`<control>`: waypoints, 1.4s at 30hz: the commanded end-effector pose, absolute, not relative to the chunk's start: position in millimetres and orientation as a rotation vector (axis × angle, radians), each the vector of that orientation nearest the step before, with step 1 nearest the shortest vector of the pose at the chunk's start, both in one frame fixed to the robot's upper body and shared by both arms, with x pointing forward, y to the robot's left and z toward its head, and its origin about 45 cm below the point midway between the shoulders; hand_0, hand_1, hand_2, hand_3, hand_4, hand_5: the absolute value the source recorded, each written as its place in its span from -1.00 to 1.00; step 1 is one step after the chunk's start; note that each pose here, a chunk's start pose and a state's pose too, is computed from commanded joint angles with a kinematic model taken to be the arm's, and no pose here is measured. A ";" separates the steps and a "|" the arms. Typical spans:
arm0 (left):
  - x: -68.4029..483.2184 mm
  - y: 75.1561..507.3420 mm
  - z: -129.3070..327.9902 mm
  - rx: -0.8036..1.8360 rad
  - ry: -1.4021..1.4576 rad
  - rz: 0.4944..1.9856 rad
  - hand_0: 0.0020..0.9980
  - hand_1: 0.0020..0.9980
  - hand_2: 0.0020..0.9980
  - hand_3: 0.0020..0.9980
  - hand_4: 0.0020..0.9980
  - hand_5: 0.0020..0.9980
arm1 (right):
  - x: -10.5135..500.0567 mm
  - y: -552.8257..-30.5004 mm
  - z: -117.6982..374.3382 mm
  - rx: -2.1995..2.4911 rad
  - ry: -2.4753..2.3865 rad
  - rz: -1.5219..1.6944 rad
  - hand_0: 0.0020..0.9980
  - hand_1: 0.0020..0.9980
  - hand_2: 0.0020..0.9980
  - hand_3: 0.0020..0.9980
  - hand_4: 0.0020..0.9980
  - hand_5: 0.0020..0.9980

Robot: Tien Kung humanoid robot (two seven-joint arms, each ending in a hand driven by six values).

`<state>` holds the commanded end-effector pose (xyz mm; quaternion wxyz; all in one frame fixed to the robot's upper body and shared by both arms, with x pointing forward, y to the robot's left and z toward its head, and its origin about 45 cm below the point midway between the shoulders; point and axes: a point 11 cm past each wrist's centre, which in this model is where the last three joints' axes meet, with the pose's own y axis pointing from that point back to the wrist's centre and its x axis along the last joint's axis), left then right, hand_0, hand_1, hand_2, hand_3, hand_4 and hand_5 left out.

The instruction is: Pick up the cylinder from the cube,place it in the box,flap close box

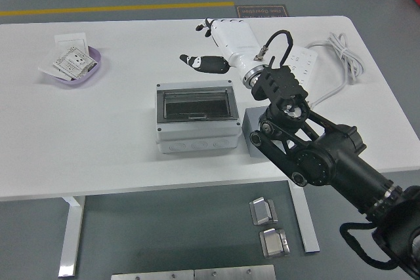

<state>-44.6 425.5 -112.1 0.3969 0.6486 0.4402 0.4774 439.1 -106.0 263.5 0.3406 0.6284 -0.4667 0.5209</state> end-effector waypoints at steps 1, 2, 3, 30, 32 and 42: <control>-44.6 425.7 -112.0 1.643 1.115 1.210 0.38 0.37 0.22 0.42 0.41 -0.12 | 437.5 -103.4 262.3 1.639 -1.203 1.363 0.40 0.31 0.34 0.46 0.75 0.37; -44.5 426.0 -112.0 1.644 1.114 1.210 0.38 0.37 0.22 0.42 0.41 -0.12 | 434.8 -99.3 260.7 1.646 -1.188 1.376 0.40 0.31 0.34 0.46 0.74 0.37; -44.4 426.1 -111.9 1.644 1.114 1.210 0.38 0.37 0.22 0.42 0.41 -0.12 | 433.3 -97.1 259.9 1.650 -1.179 1.383 0.40 0.31 0.34 0.46 0.74 0.37; -45.3 426.3 -111.8 1.645 1.116 1.208 0.38 0.37 0.22 0.42 0.41 -0.12 | 419.8 -76.3 258.4 1.711 -1.127 1.445 0.39 0.32 0.34 0.46 0.66 0.30; -45.8 425.7 -112.0 1.644 1.118 1.209 0.38 0.37 0.22 0.42 0.41 -0.12 | 421.6 -78.9 261.8 1.717 -1.152 1.432 0.39 0.31 0.34 0.46 0.66 0.30; -45.3 423.8 -112.7 1.635 1.126 1.220 0.38 0.37 0.22 0.42 0.41 -0.12 | 426.9 -101.2 275.7 1.728 -1.235 1.411 0.39 0.31 0.34 0.46 0.66 0.30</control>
